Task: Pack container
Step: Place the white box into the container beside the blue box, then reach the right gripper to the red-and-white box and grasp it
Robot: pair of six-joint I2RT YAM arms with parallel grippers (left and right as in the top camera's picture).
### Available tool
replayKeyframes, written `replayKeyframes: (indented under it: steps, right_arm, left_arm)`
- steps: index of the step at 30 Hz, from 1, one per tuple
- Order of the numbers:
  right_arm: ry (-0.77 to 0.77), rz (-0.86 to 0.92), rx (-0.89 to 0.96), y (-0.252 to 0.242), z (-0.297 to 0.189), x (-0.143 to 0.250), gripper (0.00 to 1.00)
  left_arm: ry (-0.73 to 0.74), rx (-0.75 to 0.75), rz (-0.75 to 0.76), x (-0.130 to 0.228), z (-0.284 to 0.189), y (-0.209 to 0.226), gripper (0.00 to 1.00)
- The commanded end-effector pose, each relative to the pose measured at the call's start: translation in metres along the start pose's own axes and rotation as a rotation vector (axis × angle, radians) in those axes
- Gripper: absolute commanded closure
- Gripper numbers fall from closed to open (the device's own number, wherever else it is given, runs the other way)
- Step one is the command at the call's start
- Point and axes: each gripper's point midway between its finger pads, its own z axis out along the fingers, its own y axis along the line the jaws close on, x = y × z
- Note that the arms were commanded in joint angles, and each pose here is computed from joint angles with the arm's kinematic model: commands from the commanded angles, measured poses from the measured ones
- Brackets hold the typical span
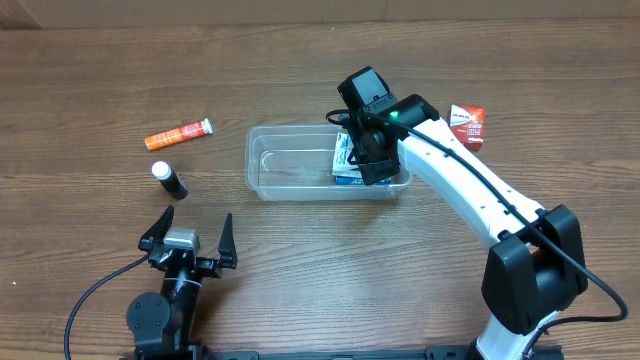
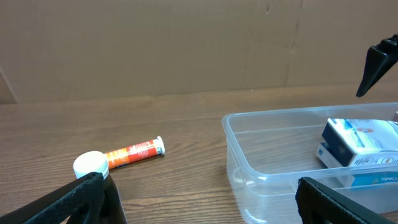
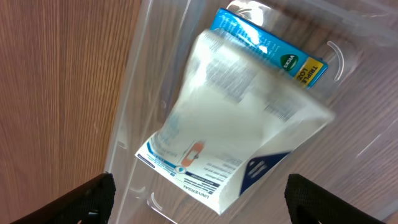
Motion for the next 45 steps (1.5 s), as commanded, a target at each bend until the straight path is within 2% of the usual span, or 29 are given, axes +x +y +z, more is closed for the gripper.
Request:
replayKeyframes:
  steps: [1, 3, 6, 9, 11, 12, 13, 15, 18, 23, 27, 35, 41, 42, 43, 45]
  right_arm:
    - [-0.008, 0.001, -0.026, 0.008, -0.005, -0.009, 0.11]
    - [-0.015, -0.082, -0.052, 0.015, -0.005, -0.013, 0.11]
    - [-0.022, -0.307, -0.089, 0.029, -0.018, -0.027, 0.09]
    - [-0.051, -0.365, -0.094, 0.038, -0.049, -0.059, 0.01]
    - [-0.037, -0.547, -0.145, 0.050, -0.065, -0.090, 0.00]
    - [-0.040, -0.688, -0.157, 0.048, -0.067, -0.118, 0.00]
    - [-0.084, -0.742, -0.105, 0.035, -0.066, -0.155, 0.00]
    - [-0.157, -0.746, -0.039, 0.018, -0.070, -0.205, 0.00]
    - [-0.212, -0.755, -0.018, 0.005, -0.072, -0.255, 0.00]
    - [-0.211, -0.874, 0.039, 0.008, -0.029, -0.269, 0.00]
    - [-0.131, -0.894, 0.105, -0.004, 0.038, -0.273, 0.00]
    - [0.013, -0.916, 0.144, -0.027, 0.102, -0.260, 0.00]
    - [0.076, -0.909, 0.157, -0.038, 0.115, -0.251, 0.05]
    - [0.079, -0.908, 0.160, -0.039, 0.115, -0.250, 0.08]
    - [0.083, -0.905, 0.163, -0.040, 0.115, -0.250, 0.14]
    - [0.080, -0.872, 0.174, -0.042, 0.114, -0.250, 0.18]
  left_arm:
    - [-0.006, -0.002, 0.009, -0.001, 0.000, 0.001, 0.00]
    - [-0.006, -0.002, 0.009, 0.000, 0.000, 0.001, 0.00]
    - [-0.006, -0.002, 0.009, 0.000, 0.000, 0.001, 0.00]
    - [-0.006, -0.002, 0.009, 0.000, 0.000, 0.001, 0.00]
    - [-0.006, -0.002, 0.009, 0.000, 0.000, 0.001, 0.00]
    - [-0.006, -0.002, 0.009, 0.000, 0.000, 0.001, 0.00]
    - [-0.006, -0.002, 0.009, 0.000, 0.000, 0.001, 0.00]
    - [-0.006, -0.002, 0.009, 0.000, 0.000, 0.001, 0.00]
    - [-0.006, -0.002, 0.009, 0.000, 0.000, 0.001, 0.00]
    - [-0.006, -0.002, 0.009, 0.000, 0.000, 0.001, 0.00]
    - [-0.006, -0.002, 0.009, 0.000, 0.000, 0.001, 0.00]
    - [-0.006, -0.002, 0.009, 0.000, 0.000, 0.001, 0.00]
    - [-0.006, -0.002, 0.009, 0.000, 0.000, 0.001, 0.00]
    - [-0.006, -0.002, 0.009, 0.000, 0.000, 0.001, 0.00]
    - [-0.006, -0.002, 0.009, 0.000, 0.000, 0.001, 0.00]
    - [-0.006, -0.002, 0.009, 0.000, 0.000, 0.001, 0.00]
